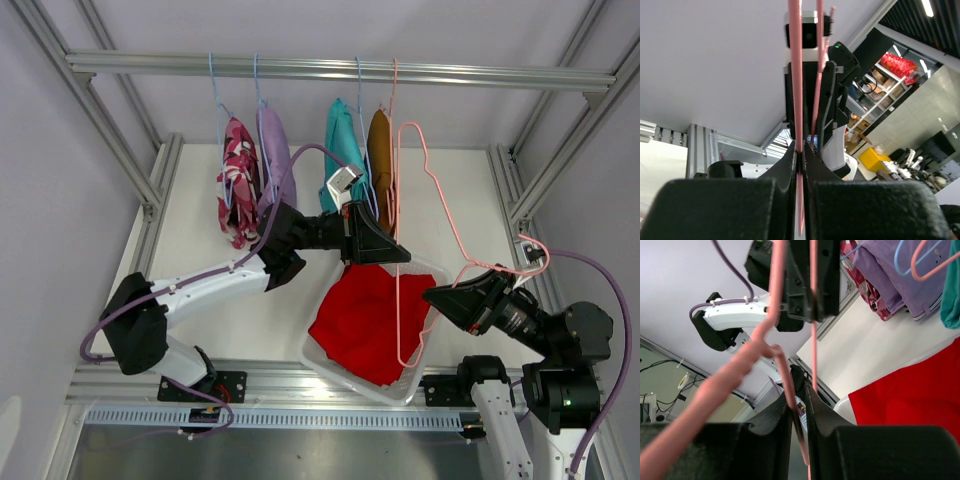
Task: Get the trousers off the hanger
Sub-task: Place the hanger at the clothesline.
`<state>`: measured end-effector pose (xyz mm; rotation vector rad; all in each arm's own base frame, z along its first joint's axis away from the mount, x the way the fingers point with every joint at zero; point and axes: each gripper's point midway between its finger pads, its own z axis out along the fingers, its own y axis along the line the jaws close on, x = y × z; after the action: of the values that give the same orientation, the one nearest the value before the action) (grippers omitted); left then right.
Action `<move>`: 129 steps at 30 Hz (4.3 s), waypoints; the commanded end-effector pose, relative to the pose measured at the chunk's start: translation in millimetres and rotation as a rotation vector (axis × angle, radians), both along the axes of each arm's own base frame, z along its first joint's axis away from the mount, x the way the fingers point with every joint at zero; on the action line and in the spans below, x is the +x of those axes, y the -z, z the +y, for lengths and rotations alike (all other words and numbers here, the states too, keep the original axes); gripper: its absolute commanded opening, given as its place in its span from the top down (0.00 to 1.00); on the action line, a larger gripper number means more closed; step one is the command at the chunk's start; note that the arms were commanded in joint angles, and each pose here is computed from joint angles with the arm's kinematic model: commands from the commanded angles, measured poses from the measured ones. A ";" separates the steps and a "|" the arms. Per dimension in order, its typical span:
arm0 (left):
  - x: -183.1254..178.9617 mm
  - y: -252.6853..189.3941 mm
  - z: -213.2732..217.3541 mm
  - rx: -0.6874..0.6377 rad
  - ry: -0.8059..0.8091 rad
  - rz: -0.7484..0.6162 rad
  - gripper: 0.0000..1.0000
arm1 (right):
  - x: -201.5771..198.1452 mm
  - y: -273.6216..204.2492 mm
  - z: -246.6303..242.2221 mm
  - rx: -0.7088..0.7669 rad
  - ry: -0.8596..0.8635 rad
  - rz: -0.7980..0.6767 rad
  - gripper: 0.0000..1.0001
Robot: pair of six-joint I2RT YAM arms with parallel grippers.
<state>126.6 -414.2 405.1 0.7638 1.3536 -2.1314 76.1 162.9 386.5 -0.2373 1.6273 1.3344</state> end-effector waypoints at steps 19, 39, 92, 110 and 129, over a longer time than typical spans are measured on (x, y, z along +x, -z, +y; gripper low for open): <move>-14.6 -63.3 38.9 -0.121 -0.133 -0.175 1.00 | -14.6 15.8 2.2 -0.005 -0.033 0.015 0.77; -5.9 -57.5 45.6 -0.126 -0.144 -0.147 0.99 | -19.2 20.5 4.5 0.006 -0.064 0.017 0.71; -25.2 -101.4 92.1 -0.064 -0.296 -0.185 1.00 | 7.4 39.6 -0.1 0.122 0.003 -0.170 0.11; -12.6 -102.5 69.7 -0.115 -0.273 -0.102 1.00 | 6.1 -3.8 5.2 0.316 -0.112 -0.302 0.14; -11.2 -109.7 53.7 -0.108 -0.259 -0.106 0.99 | 10.0 -1.1 65.7 0.259 -0.229 -0.327 0.21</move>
<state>121.5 -368.1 484.4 0.6161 1.3081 -1.9089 79.0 237.0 358.0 -0.4969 1.2935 1.6811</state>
